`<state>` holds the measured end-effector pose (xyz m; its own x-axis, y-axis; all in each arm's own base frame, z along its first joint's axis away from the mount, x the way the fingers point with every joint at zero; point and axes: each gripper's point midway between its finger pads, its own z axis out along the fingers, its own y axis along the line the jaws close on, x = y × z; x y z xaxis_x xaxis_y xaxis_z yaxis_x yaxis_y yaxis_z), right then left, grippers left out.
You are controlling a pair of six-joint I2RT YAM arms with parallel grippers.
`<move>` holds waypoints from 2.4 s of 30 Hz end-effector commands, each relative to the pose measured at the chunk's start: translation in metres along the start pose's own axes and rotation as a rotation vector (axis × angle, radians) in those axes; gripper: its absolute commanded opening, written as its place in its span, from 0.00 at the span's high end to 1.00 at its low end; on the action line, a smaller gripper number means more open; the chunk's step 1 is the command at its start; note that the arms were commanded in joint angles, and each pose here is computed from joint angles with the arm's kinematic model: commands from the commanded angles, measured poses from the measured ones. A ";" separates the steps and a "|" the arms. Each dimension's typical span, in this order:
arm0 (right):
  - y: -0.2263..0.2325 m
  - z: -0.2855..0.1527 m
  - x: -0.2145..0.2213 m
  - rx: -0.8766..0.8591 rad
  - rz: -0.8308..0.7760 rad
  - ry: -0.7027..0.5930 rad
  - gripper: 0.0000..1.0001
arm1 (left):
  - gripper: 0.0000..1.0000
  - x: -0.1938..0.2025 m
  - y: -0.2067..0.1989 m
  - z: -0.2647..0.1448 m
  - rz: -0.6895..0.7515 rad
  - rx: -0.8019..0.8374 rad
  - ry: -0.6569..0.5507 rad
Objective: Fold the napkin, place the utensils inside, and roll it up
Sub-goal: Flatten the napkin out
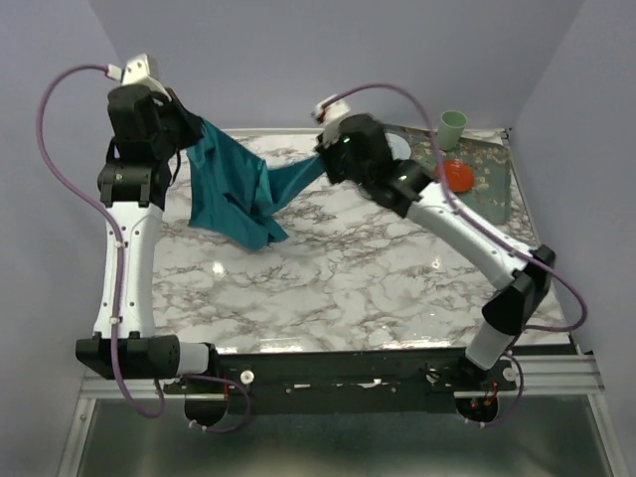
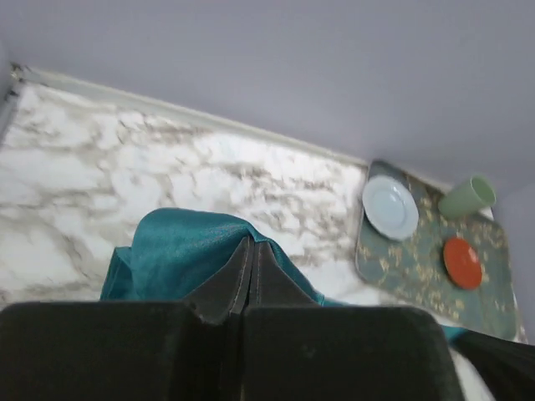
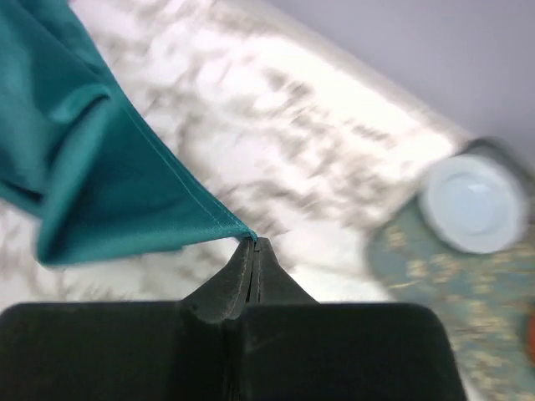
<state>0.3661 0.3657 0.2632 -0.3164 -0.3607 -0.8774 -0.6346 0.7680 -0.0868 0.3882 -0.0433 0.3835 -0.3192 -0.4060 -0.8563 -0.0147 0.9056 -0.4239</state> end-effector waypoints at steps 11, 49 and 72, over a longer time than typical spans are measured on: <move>-0.063 -0.194 -0.103 0.047 -0.037 -0.292 0.99 | 1.00 -0.141 -0.017 -0.128 0.090 -0.029 -0.483; -0.129 0.037 0.125 0.242 0.122 0.430 0.64 | 0.20 0.084 0.133 0.111 0.199 -0.425 0.252; -0.008 0.066 0.152 -0.102 0.641 0.411 0.56 | 0.51 0.331 0.061 0.056 0.066 -0.227 0.687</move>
<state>0.3558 0.3488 0.0911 -0.8704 -0.1319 -0.4743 -0.3640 0.8211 0.4397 0.3349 -0.1062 0.0770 -0.8460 -0.1932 -0.4970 -0.0970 0.9723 -0.2127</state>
